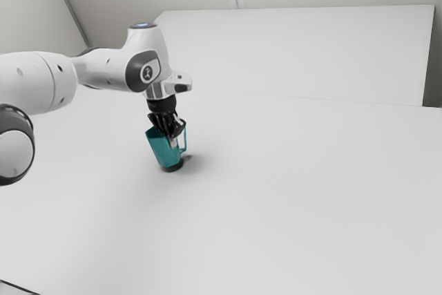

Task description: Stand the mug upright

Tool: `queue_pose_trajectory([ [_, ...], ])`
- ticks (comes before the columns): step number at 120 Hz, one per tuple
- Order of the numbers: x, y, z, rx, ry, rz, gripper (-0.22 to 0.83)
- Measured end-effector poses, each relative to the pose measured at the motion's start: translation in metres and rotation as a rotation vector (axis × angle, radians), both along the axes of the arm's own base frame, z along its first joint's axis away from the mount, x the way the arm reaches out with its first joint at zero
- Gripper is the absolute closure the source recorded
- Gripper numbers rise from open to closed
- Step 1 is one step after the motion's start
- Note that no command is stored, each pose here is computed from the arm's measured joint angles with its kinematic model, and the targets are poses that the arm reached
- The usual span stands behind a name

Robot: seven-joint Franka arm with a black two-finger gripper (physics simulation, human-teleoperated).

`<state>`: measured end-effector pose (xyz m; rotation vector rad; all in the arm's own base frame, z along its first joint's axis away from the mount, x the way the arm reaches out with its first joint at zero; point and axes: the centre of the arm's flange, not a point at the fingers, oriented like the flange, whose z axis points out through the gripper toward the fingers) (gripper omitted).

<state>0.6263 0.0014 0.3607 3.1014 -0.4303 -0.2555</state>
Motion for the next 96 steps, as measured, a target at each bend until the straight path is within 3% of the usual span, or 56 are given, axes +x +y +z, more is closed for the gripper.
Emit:
queue_pose_trajectory([
  [44, 0.002, 0.002, -0.013, 0.004, 0.017, 0.008, 0.78],
  [71, 0.002, 0.003, -0.01, 0.003, 0.016, 0.011, 0.32],
  [96, -0.002, -0.009, 0.061, 0.007, -0.075, -0.01, 0.12],
])
